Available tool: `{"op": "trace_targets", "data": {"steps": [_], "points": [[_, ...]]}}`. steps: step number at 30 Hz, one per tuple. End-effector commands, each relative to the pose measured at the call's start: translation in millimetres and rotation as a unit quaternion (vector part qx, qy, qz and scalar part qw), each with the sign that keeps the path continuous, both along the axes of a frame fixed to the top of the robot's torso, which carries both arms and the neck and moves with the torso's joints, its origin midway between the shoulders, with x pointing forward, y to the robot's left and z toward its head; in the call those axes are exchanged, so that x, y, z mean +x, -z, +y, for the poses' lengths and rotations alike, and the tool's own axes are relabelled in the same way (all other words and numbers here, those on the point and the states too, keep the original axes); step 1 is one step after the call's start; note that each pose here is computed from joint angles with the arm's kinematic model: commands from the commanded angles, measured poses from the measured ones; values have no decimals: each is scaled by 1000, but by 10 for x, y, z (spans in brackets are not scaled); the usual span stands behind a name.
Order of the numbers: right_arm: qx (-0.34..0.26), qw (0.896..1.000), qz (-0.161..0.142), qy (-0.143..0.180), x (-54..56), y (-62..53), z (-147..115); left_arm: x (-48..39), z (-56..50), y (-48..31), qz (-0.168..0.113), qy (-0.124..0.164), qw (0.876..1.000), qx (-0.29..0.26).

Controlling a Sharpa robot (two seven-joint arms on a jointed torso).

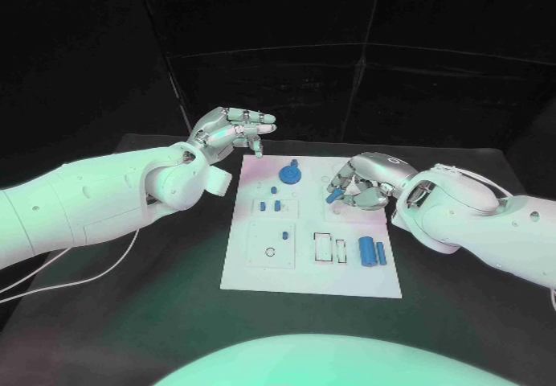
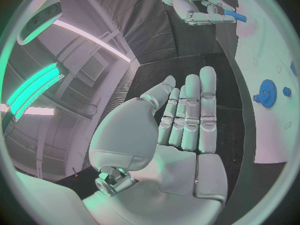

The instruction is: Assemble the parts on the task board

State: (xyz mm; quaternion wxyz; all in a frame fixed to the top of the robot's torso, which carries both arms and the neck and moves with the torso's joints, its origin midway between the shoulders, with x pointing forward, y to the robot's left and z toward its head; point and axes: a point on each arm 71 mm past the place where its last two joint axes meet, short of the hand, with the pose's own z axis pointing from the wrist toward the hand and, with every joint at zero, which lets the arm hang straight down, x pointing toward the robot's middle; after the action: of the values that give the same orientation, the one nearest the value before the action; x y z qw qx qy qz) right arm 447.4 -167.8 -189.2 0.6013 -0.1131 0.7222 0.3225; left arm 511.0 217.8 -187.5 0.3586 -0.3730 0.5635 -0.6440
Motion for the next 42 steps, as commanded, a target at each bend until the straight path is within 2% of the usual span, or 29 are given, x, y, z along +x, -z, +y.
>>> {"op": "trace_targets", "data": {"steps": [1, 5, 10, 17, 18, 23, 28, 42], "points": [[42, 999, -9, -18, -65, -86, 137, 3, -14, -9, -3, 4, 1000, -4], [58, 997, -10, -57, -155, -136, 403, 10, -22, -6, -3, 4, 1000, -4], [71, 993, -5, -98, -248, -119, 709, 15, -35, -4, -4, 5, 1000, -4], [69, 988, 16, -140, -365, 43, 1034, 19, -78, -4, -4, 9, 1000, -6], [61, 987, 28, -146, -392, 111, 1078, 20, -88, -3, -4, 10, 1000, -6], [31, 985, 62, -158, -442, 291, 1166, 18, -112, -4, -4, 12, 1000, -7], [12, 984, 70, -162, -458, 384, 1207, 18, -121, -4, -4, 13, 1000, -7], [-34, 985, 61, -160, -425, 483, 1225, 13, -134, -3, -3, 14, 1000, -7]]}}
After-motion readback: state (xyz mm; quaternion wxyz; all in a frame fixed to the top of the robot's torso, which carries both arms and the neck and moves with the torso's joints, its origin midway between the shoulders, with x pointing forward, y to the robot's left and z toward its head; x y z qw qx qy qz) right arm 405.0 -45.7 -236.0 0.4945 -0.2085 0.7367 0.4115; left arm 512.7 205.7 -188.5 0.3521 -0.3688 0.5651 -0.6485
